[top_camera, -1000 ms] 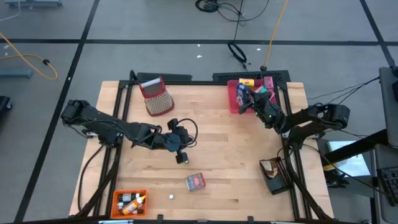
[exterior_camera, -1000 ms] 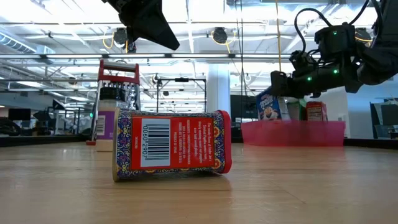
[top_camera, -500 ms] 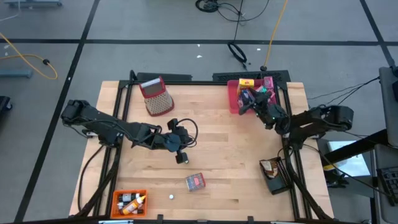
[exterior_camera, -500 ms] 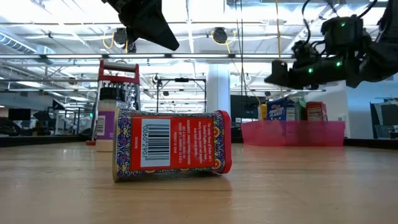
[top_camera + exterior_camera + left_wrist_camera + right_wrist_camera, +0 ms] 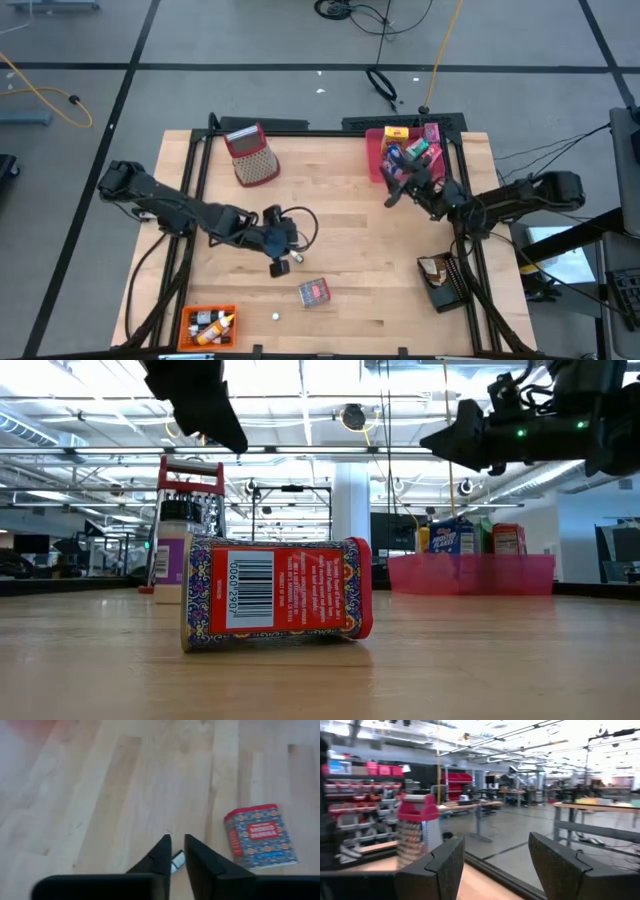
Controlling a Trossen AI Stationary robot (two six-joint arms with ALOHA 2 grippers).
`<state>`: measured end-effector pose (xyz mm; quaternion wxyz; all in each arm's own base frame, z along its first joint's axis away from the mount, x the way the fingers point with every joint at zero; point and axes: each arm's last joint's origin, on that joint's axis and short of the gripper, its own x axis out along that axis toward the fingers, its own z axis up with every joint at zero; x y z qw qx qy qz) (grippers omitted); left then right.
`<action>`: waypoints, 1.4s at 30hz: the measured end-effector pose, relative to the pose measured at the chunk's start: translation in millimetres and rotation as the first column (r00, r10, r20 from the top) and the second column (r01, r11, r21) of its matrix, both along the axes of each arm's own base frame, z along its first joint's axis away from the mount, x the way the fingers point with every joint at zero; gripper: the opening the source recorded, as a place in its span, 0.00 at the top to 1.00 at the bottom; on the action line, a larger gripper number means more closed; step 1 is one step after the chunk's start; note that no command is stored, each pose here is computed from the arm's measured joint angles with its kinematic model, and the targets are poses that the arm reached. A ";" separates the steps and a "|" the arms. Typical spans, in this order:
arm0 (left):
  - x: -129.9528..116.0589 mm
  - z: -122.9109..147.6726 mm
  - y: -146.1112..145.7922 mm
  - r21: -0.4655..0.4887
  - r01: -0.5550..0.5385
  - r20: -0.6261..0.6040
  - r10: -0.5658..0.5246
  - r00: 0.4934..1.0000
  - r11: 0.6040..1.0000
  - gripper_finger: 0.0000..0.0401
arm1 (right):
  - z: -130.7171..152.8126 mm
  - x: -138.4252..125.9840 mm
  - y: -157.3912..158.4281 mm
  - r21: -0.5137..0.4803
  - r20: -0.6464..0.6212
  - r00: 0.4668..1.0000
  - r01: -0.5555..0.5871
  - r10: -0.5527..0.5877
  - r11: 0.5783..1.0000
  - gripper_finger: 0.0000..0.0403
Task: Pick & Place Kitchen Items
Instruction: Put the violet seasoning bottle into the black bin
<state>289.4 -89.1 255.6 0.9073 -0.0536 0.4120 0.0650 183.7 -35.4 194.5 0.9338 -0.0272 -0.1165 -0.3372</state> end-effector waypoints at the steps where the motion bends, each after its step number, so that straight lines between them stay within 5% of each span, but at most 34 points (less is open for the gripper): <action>1: -0.2 0.1 -1.0 -0.003 -0.006 0.003 0.006 1.000 1.000 0.84 | -0.2 0.5 2.4 0.000 -0.002 1.000 -0.013 0.013 1.000 0.48; 9: -6.8 -4.5 0.0 0.006 -0.043 -0.069 0.043 0.997 0.999 0.52 | -0.3 3.2 23.9 -0.014 -0.014 0.992 -0.124 0.123 0.992 0.48; 15: -13.9 -9.1 2.7 0.029 -0.060 -0.153 0.064 0.986 0.998 0.38 | -0.4 3.6 35.4 -0.033 -0.031 0.984 -0.179 0.178 0.983 0.48; 32: -21.9 -14.9 35.0 0.174 -0.177 -0.275 0.220 0.936 0.969 0.35 | -0.7 3.6 37.5 -0.028 -0.030 0.981 -0.192 0.191 0.981 0.48; 42: -20.5 -16.2 51.3 0.098 -0.220 -0.325 0.240 0.915 0.971 0.35 | -2.2 4.1 37.6 -0.008 -0.032 0.980 -0.197 0.197 0.980 0.48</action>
